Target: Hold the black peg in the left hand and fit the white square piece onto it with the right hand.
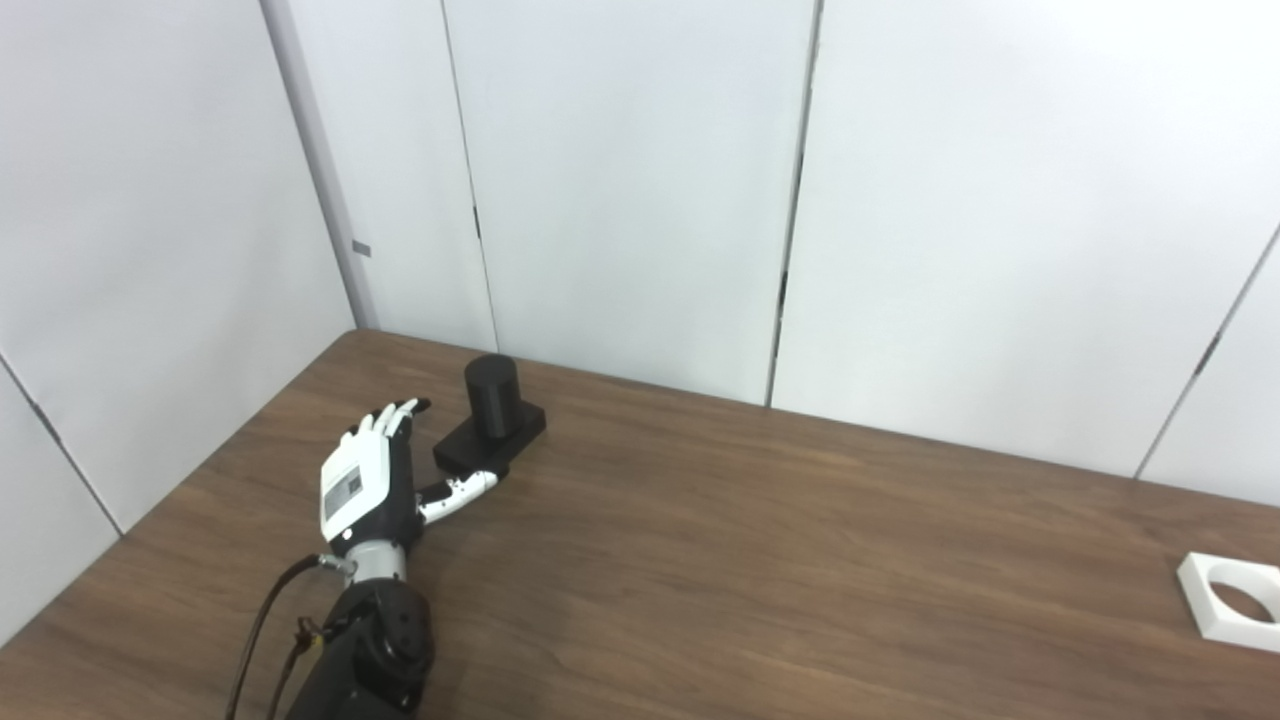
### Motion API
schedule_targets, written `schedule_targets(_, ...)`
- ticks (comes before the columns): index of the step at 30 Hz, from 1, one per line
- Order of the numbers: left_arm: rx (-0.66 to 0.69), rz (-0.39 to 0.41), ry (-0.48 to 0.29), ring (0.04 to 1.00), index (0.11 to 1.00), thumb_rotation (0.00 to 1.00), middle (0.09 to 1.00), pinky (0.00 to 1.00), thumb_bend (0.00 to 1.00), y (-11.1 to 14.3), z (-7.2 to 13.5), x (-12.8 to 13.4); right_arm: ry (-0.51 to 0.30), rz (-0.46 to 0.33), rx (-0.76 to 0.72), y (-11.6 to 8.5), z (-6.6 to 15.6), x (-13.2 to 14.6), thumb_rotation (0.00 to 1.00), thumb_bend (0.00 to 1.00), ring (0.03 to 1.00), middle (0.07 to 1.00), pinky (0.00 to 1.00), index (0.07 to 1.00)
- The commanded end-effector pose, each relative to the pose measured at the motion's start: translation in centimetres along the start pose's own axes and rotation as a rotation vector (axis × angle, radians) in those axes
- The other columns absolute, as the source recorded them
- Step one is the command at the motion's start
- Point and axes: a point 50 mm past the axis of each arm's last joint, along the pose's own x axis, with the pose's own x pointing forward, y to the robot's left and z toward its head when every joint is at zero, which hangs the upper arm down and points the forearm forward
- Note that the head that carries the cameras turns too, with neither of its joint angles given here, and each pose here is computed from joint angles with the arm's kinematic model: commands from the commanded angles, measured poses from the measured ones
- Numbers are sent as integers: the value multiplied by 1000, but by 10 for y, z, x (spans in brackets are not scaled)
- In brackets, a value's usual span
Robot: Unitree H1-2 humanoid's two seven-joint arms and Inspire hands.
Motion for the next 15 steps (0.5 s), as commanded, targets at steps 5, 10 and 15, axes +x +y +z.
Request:
schedule_targets(5, 35, 89, -67, 972, 846, 509, 932, 1000, 956, 14, 18, 32, 15, 3, 1, 1, -2, -1, 1000, 575, 995, 969, 1000, 968)
schedule_targets(10, 108, 75, -73, 972, 841, 532, 934, 1000, 952, 10, 20, 41, 14, 0, 3, 1, -3, -1, 1000, 588, 990, 955, 1000, 960)
schedule_targets(15, 167, 52, -70, 977, 835, 579, 938, 1000, 965, 5, 21, 46, 13, -1, 9, 2, -2, -1, 1000, 554, 983, 953, 1000, 960)
